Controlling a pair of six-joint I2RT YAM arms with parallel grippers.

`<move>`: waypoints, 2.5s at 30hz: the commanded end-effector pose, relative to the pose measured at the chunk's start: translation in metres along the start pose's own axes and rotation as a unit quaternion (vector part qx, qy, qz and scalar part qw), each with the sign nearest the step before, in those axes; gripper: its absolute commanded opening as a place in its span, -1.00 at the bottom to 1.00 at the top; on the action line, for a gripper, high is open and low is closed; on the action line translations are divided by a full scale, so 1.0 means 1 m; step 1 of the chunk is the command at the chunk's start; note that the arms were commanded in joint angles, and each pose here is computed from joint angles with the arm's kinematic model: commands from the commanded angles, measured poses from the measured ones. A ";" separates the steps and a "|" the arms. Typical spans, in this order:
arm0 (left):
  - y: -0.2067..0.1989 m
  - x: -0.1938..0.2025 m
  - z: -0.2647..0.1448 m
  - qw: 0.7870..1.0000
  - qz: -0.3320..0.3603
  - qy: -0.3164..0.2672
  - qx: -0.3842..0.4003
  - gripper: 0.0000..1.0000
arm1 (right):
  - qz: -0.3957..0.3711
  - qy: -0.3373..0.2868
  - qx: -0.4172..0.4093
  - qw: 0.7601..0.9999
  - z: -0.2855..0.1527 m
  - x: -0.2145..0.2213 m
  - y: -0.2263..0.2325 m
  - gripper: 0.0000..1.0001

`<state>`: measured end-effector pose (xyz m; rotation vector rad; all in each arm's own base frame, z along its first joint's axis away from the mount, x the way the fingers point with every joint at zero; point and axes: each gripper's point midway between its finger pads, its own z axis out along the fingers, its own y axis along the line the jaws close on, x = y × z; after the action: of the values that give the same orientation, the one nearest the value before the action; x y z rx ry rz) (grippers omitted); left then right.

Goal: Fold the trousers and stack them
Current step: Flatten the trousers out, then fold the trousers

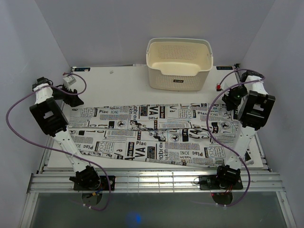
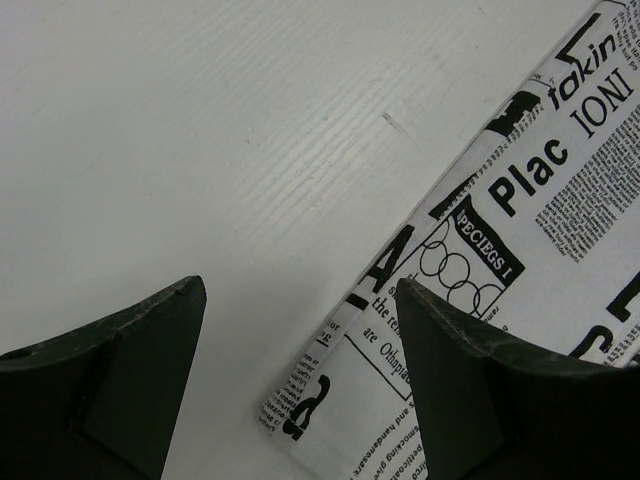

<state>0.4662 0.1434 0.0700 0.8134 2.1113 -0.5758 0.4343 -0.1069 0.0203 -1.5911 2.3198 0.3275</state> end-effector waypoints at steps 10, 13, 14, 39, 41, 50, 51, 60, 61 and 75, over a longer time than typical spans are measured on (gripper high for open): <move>-0.008 -0.005 -0.007 0.998 0.042 0.000 0.039 0.75 | -0.001 0.014 -0.024 1.000 0.008 0.004 0.010 -0.84; -0.018 0.007 -0.005 0.997 0.033 0.016 0.061 0.75 | -0.002 0.015 -0.020 1.000 0.005 0.003 0.009 -0.84; -0.019 0.010 -0.005 0.997 0.034 0.021 0.063 0.75 | -0.003 0.015 -0.020 1.000 0.005 0.002 0.008 -0.84; -0.041 0.045 -0.002 0.992 0.003 0.082 0.092 0.18 | -0.003 -0.029 0.027 0.999 -0.040 -0.028 0.008 -0.84; -0.041 0.049 -0.002 0.992 0.001 0.089 0.093 0.08 | -0.002 -0.030 0.024 0.999 -0.039 -0.028 0.009 -0.84; -0.026 0.049 -0.004 0.992 0.013 0.109 0.066 -1.00 | 0.001 -0.047 0.049 0.998 -0.057 -0.036 0.000 -0.84; -0.024 0.045 -0.006 0.992 0.012 0.107 0.059 -1.00 | 0.000 -0.050 0.054 0.997 -0.060 -0.037 -0.001 -0.84; -0.020 -0.008 -0.034 0.997 0.070 0.037 -0.021 -1.00 | -0.013 -0.090 0.093 0.992 -0.111 -0.053 0.019 -0.84; -0.029 -0.017 -0.040 0.996 0.078 0.026 -0.025 -1.00 | -0.016 -0.093 0.096 0.991 -0.116 -0.055 0.022 -0.85; -0.116 0.008 -0.111 0.993 0.102 -0.002 -0.058 -1.00 | -0.071 -0.064 0.110 0.989 -0.144 0.005 0.145 -0.85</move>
<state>0.3518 0.1344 0.1362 0.9128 2.0605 -0.3859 0.3116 -0.1094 0.1494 -1.4871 2.1100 0.1618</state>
